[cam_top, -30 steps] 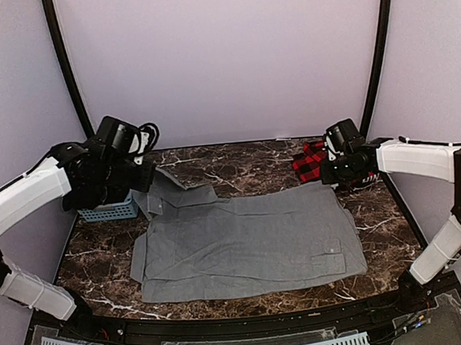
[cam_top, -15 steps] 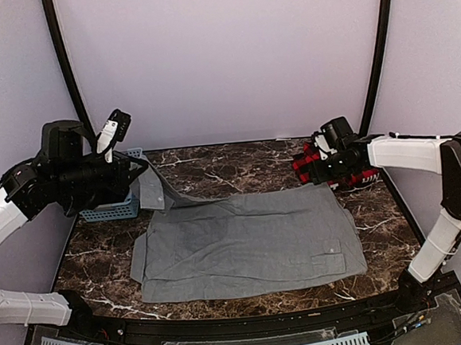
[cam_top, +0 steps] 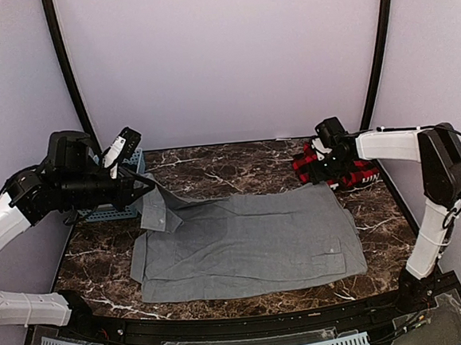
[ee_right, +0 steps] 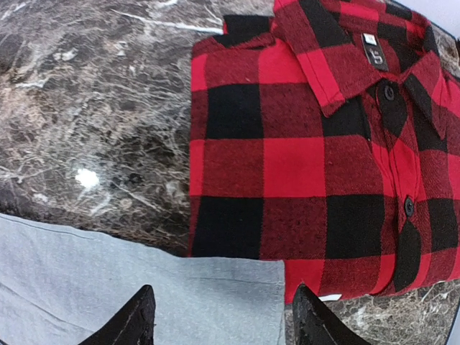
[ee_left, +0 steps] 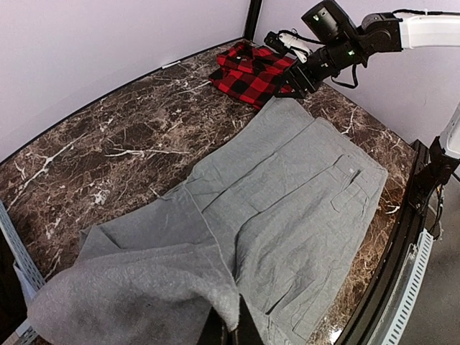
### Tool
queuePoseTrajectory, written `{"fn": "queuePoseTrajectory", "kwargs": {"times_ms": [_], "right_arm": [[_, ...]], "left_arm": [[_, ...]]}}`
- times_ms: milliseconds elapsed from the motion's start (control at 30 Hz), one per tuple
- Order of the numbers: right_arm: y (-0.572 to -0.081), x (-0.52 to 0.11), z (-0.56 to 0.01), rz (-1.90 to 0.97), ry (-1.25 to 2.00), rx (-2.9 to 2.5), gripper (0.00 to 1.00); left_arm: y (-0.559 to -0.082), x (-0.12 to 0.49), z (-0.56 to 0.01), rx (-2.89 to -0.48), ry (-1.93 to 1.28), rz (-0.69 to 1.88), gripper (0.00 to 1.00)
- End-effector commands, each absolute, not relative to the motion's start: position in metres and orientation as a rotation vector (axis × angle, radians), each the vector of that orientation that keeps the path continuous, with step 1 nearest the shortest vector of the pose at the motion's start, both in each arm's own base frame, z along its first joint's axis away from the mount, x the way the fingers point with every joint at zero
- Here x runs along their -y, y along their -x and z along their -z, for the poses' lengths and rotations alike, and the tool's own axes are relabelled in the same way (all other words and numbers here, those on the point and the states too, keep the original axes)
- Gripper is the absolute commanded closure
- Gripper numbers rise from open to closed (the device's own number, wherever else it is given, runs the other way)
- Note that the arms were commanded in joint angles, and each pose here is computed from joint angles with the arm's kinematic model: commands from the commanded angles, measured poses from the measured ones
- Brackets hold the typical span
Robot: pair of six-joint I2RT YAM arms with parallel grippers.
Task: Fold and stack the long sleeve shirts
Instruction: Pick up the 1/3-folded shirt from the center of the board.
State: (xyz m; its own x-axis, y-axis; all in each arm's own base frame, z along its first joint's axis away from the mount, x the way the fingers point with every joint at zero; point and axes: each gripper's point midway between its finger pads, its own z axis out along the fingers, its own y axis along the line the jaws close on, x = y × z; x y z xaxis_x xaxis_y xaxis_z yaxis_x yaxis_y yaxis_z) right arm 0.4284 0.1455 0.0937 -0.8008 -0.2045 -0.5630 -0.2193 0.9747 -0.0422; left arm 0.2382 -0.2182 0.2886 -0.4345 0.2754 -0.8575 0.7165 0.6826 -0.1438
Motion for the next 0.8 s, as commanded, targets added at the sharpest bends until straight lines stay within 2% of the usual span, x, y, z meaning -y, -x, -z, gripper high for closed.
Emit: {"fn": "queuePoseTrajectory", "kwargs": {"times_ms": [0,367,767], "right_arm": [[-0.44,-0.131,-0.091,-0.044,0.235,-2.545,0.4],[-0.444,-0.125,-0.066,-0.183,0.244,-2.601,0.48],[-0.442,-0.122,-0.047,-0.243,0.235,-2.628,0.72]], "left_arm": [[-0.234,0.222,-0.275,-2.026,-0.802,0.664,1.0],[-0.241,0.226,-0.263,-2.054,-0.801,0.656,1.0],[-0.244,0.227,-0.255,-2.073,-0.802,0.64,1.0]]}}
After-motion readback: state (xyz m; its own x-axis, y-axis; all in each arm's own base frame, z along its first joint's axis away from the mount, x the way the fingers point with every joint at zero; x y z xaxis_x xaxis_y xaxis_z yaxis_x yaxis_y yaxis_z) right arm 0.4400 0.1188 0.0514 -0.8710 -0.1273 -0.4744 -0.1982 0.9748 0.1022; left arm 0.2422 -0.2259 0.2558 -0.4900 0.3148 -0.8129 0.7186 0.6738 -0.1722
